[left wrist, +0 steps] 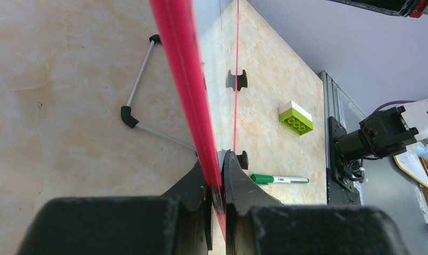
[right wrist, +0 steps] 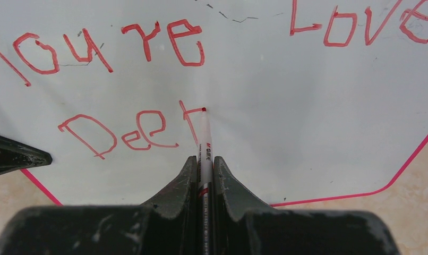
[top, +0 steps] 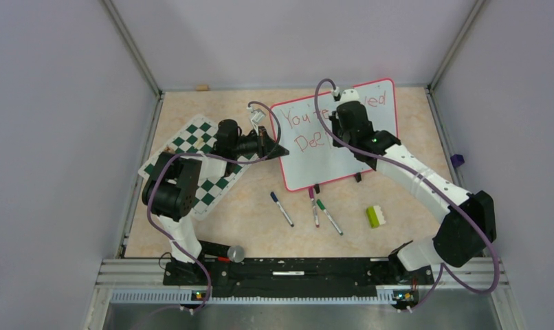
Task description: Write a sentence on the whiteboard
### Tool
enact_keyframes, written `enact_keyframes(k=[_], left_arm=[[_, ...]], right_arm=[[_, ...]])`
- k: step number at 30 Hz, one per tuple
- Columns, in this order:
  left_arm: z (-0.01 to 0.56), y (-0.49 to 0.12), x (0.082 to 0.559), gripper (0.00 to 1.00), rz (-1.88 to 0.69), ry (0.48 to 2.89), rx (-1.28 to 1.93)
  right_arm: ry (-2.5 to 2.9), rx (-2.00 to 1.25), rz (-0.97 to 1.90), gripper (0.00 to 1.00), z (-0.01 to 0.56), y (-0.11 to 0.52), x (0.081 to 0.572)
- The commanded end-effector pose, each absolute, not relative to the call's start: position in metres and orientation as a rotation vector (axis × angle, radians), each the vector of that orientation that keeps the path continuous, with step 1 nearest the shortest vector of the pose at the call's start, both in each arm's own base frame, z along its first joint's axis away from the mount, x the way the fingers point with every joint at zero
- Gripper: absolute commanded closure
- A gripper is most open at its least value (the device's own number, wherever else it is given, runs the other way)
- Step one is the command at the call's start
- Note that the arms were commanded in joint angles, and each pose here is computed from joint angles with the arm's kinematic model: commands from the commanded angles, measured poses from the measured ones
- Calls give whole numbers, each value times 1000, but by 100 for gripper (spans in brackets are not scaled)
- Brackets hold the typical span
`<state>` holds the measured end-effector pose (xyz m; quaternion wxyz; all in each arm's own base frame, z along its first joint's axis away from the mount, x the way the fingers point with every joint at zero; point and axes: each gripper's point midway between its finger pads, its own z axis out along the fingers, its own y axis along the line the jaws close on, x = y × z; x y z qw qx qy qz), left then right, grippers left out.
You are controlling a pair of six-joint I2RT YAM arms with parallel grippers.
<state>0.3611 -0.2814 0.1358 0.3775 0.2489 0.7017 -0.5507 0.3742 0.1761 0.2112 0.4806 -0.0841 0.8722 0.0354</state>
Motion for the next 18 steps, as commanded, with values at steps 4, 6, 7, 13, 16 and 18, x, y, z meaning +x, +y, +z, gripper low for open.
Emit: enact_keyframes(k=[4,6,7,13,16,18], left_arm=[[103,-281,359,100,-1272,1780,757],[103,-281,359,100,-1272,1779,758],[103,-281,359,100,-1272,1779,758],[103,-281,359,100,-1272,1780,758],[103,-281,359,100,-1271,1781,757],[103,-281,359,100,-1270,1780,758]], right_arm=[[2094,-158,59,100,220,163,378],[2100,-169,77,100,218,165,376],[2103,-176,90,100,218,167,375],[2108,-214,161,100,218,178,371],[2103,-221,182,100,221,181,371],[2101,-227,195,100,222,183,370]])
